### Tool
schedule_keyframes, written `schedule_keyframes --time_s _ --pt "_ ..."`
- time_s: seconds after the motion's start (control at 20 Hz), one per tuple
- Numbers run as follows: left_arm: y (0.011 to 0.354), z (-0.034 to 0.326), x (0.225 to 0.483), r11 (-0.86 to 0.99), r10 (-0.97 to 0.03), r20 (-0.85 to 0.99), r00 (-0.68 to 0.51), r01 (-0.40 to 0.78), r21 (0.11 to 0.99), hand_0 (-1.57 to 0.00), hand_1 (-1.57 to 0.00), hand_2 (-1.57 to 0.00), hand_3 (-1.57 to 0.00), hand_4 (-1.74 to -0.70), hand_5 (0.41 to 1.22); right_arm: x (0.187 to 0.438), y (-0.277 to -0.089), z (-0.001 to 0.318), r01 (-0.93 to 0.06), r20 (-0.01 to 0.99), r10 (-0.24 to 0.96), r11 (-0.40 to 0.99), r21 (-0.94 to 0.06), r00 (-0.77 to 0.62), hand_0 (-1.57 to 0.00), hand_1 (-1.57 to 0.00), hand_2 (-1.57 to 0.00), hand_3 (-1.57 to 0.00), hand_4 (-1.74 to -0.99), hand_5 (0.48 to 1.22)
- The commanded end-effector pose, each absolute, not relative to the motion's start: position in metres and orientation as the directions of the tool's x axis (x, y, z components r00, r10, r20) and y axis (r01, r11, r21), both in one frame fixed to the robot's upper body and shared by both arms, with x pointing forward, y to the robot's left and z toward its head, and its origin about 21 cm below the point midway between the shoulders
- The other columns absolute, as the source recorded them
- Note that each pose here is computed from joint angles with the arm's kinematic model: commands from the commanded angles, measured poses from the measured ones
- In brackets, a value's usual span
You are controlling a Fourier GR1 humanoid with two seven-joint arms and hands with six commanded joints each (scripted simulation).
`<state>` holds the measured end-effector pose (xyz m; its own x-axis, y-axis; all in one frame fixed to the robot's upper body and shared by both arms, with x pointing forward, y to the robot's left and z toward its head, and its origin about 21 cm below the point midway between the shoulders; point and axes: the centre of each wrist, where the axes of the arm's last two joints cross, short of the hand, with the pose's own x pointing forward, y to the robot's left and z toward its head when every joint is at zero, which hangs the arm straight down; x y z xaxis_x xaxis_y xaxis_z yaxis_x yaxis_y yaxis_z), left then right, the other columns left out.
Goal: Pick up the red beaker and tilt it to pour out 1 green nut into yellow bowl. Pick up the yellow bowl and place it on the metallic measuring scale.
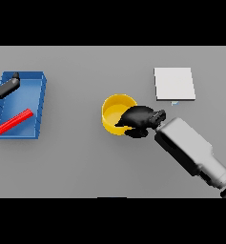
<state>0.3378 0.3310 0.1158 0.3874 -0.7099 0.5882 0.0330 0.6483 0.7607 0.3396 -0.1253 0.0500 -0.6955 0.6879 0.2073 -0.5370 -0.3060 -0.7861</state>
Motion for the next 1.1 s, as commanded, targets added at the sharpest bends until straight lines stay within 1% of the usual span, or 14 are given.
schedule_keyframes --time_s 0.0,0.05,0.15,0.25,0.3,0.35,0.4,0.45,0.55,0.65,0.75,0.85,0.95,1.05 --pt "0.332 0.118 0.338 0.653 -0.705 0.593 0.389 0.031 0.757 0.0 0.0 0.0 0.0 -0.8 0.726 0.34 -0.127 0.051 -0.539 0.209 0.687 -0.308 -0.784 -0.696 -1.35 -1.33 -1.28 -1.09 -1.667 1.167" --pt "0.334 0.118 0.339 0.655 -0.705 0.594 0.387 0.033 0.755 0.0 0.0 0.0 0.0 -0.8 0.725 0.34 -0.127 0.052 -0.541 0.212 0.685 -0.309 -0.782 -0.697 -1.39 -1.38 -1.31 -1.14 -1.682 1.178" --pt "0.334 0.117 0.337 0.657 -0.703 0.599 0.383 0.028 0.753 0.0 0.0 0.0 0.0 -0.8 0.726 0.34 -0.124 0.052 -0.54 0.208 0.693 -0.303 -0.786 -0.691 -1.46 -1.45 -1.39 -1.17 -1.703 1.193" --pt "0.333 0.119 0.337 0.657 -0.704 0.601 0.378 0.026 0.753 0.0 0.0 0.0 0.0 -0.81 0.725 0.339 -0.126 0.054 -0.535 0.207 0.694 -0.296 -0.791 -0.69 -1.5 -1.49 -1.45 -1.18 -1.717 1.203" --pt "0.331 0.121 0.338 0.653 -0.708 0.596 0.379 0.029 0.757 0.0 0.0 0.0 0.0 -0.8 0.725 0.339 -0.124 0.06 -0.528 0.205 0.694 -0.29 -0.798 -0.69 -1.51 -1.51 -1.45 -1.19 -1.722 1.207" --pt "0.329 0.121 0.336 0.646 -0.714 0.591 0.375 0.028 0.763 0.0 0.0 0.0 0.0 -0.8 0.724 0.34 -0.132 0.066 -0.526 0.211 0.691 -0.281 -0.803 -0.691 -1.52 -1.52 -1.47 -1.19 -1.726 1.21" --pt "0.332 0.121 0.335 0.65 -0.709 0.592 0.384 0.029 0.759 0.0 0.0 0.0 0.0 -0.8 0.724 0.342 -0.134 0.075 -0.518 0.203 0.693 -0.28 -0.809 -0.692 -1.53 -1.53 -1.49 -1.19 -1.729 1.212" --pt "0.332 0.119 0.334 0.651 -0.708 0.591 0.386 0.035 0.758 0.0 0.0 0.0 0.0 -0.8 0.723 0.343 -0.133 0.083 -0.509 0.198 0.696 -0.272 -0.817 -0.69 -1.54 -1.54 -1.47 -1.27 -1.731 1.214" --pt "0.331 0.119 0.334 0.65 -0.709 0.592 0.382 0.03 0.759 0.0 0.0 0.0 0.0 -0.8 0.721 0.343 -0.136 0.1 -0.49 0.183 0.692 -0.276 -0.827 -0.698 -1.55 -1.55 -1.51 -1.38 -1.731 1.216" --pt "0.332 0.119 0.334 0.651 -0.709 0.591 0.385 0.035 0.758 0.0 0.0 0.0 0.0 -0.8 0.719 0.34 -0.141 0.117 -0.473 0.152 0.711 -0.278 -0.836 -0.686 -1.56 -1.56 -1.53 -1.35 -1.728 1.218" --pt "0.328 0.12 0.337 0.653 -0.71 0.594 0.379 0.04 0.756 0.0 0.0 0.0 0.0 -0.8 0.722 0.342 -0.14 0.13 -0.447 0.133 0.72 -0.265 -0.854 -0.681 -1.56 -1.56 -1.54 -1.31 -1.724 1.219" --pt "0.329 0.121 0.339 0.656 -0.707 0.601 0.373 0.029 0.754 0.0 0.0 0.0 0.0 -0.81 0.723 0.346 -0.149 0.137 -0.45 0.12 0.75 -0.253 -0.856 -0.651 -1.57 -1.57 -1.55 -1.26 -1.721 1.219" --pt "0.332 0.121 0.337 0.651 -0.712 0.597 0.369 0.03 0.758 0.0 0.0 0.0 0.0 -0.8 0.723 0.349 -0.16 0.142 -0.455 0.118 0.756 -0.254 -0.854 -0.643 -1.57 -1.57 -1.56 -1.25 -1.72 1.219" --pt "0.332 0.123 0.336 0.642 -0.721 0.589 0.365 0.029 0.766 0.0 0.0 0.0 0.0 -0.8 0.723 0.354 -0.167 0.152 -0.417 0.095 0.751 -0.252 -0.873 -0.653 -1.57 -1.57 -1.56 -1.24 -1.719 1.22"
